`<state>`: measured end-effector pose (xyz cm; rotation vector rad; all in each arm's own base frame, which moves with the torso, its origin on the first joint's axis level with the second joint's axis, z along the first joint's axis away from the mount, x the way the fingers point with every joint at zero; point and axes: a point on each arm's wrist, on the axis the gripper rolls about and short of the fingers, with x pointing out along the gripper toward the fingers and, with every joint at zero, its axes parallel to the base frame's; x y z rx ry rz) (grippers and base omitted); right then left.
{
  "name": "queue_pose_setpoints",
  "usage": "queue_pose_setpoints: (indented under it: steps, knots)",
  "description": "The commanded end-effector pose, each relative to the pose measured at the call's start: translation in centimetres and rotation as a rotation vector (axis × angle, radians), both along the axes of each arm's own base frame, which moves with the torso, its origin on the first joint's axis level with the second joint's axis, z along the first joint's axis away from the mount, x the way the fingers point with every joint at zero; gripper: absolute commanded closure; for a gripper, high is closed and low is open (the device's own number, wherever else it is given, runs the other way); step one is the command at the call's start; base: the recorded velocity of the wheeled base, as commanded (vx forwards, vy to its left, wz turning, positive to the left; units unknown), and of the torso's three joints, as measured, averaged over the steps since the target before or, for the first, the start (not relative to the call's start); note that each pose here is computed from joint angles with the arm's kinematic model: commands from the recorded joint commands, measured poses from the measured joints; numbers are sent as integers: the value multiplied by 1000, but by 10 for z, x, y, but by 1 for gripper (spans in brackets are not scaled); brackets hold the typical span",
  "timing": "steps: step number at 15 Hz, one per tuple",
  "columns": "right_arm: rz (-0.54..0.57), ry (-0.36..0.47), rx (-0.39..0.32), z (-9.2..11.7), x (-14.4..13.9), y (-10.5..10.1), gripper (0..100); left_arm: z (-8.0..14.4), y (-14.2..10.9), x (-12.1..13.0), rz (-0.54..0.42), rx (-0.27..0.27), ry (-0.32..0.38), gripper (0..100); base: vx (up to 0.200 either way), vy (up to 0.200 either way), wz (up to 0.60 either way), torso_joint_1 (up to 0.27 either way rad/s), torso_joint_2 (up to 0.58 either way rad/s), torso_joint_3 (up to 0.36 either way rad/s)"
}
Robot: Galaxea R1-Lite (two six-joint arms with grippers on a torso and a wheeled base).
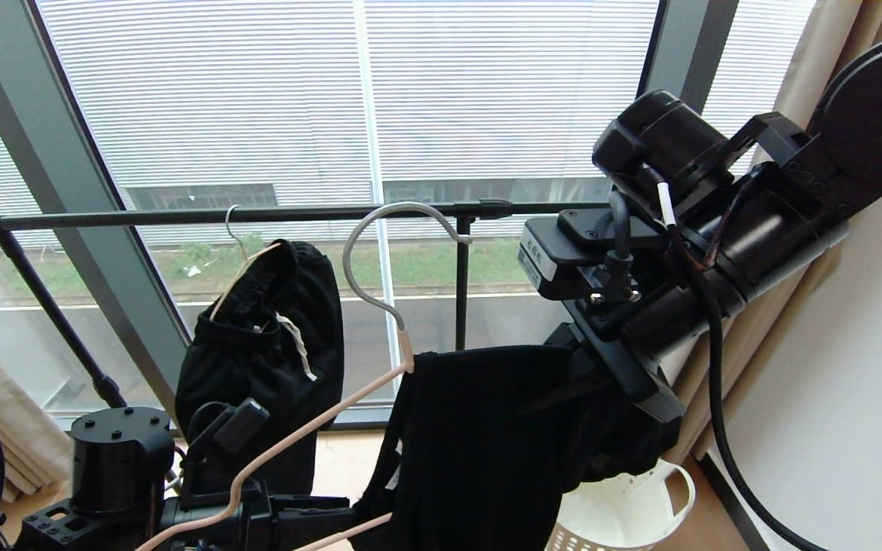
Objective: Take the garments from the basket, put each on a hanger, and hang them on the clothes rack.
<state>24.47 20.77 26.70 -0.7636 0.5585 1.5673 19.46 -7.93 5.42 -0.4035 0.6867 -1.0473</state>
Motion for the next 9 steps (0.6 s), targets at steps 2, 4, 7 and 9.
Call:
queue_pose_setpoints:
  steps: [2, 4, 7, 9]
  knots:
    - [1, -5, 4, 2, -1, -1, 100, 0, -1, 0, -3, 0, 2, 100, 0, 0, 0, 0, 0, 0]
    - [-7, -4, 5, 3, -2, -5, 100, 0, 0, 1, 3, -1, -2, 100, 0, 0, 0, 0, 0, 0]
    - [-55, 0, 2, 4, 1, -21, 100, 1, 6, 6, 35, -4, -11, 100, 0, 0, 0, 0, 0, 0]
    - [-103, 5, -1, 4, 4, -37, 100, 3, 13, 12, 75, -7, -26, 100, 0, 0, 0, 0, 0, 0]
